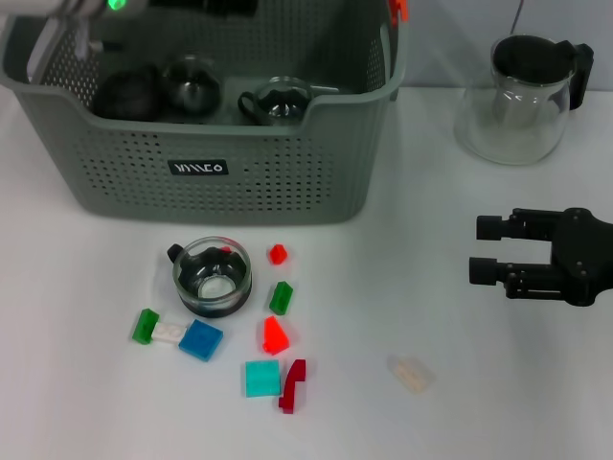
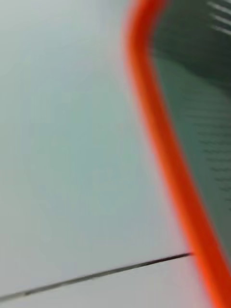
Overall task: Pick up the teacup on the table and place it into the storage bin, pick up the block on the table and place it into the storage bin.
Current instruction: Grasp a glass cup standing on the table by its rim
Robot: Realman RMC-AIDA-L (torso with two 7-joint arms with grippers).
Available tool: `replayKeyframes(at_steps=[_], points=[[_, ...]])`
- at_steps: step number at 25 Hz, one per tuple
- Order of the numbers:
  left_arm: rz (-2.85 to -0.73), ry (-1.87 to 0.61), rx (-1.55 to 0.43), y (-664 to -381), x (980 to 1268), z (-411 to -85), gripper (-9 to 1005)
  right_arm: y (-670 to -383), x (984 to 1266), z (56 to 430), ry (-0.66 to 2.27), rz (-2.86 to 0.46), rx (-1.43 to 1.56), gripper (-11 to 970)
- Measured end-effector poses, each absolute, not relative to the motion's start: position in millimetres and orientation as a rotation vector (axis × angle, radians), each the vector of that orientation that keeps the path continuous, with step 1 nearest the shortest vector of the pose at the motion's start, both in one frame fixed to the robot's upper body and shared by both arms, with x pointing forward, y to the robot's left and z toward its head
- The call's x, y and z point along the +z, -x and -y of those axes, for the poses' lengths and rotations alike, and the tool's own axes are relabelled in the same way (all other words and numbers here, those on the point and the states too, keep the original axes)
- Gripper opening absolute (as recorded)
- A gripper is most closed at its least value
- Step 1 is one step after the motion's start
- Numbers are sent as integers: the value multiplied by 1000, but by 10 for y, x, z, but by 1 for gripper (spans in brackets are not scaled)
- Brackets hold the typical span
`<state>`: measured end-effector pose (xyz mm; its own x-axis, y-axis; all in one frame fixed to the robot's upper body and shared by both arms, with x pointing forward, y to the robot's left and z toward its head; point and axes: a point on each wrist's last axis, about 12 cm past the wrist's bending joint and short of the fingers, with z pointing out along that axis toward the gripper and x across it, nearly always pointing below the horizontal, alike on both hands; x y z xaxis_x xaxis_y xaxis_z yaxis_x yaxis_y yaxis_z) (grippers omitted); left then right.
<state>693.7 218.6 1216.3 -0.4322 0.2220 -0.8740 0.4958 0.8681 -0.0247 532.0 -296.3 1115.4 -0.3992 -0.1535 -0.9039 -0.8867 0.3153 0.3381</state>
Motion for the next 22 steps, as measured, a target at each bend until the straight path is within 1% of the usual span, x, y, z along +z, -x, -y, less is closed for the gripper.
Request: replayKeyframes(at_steps=[3, 5, 7, 9, 13, 15, 18, 22], points=[[-1960, -522, -443, -6800, 12384, -2246, 743, -5326, 11164, 2971, 936, -1773, 1137, 754], [-1874, -582, -549, -6594, 12556, -2297, 821, -5328, 11166, 2973, 936, -1773, 1135, 754], [-1791, -680, -625, -6394, 12643, -2310, 834, -5326, 11163, 2976, 935, -1774, 1136, 754], [-1665, -826, -720, -6062, 12645, -2350, 840, -5320, 11158, 2987, 929, -1779, 1138, 755], [-1528, -1028, -779, -5550, 12483, -2428, 841, -5307, 11153, 3023, 908, -1783, 1134, 755], [-1545, -1111, -776, -5385, 12375, -2447, 842, -5307, 11152, 3026, 897, -1781, 1135, 755], [-1609, -1212, -797, -5189, 12176, -2468, 842, -5305, 11148, 3018, 887, -1778, 1139, 755], [-1690, -1272, -813, -5062, 11997, -2516, 843, -5303, 11141, 2994, 876, -1775, 1147, 755]])
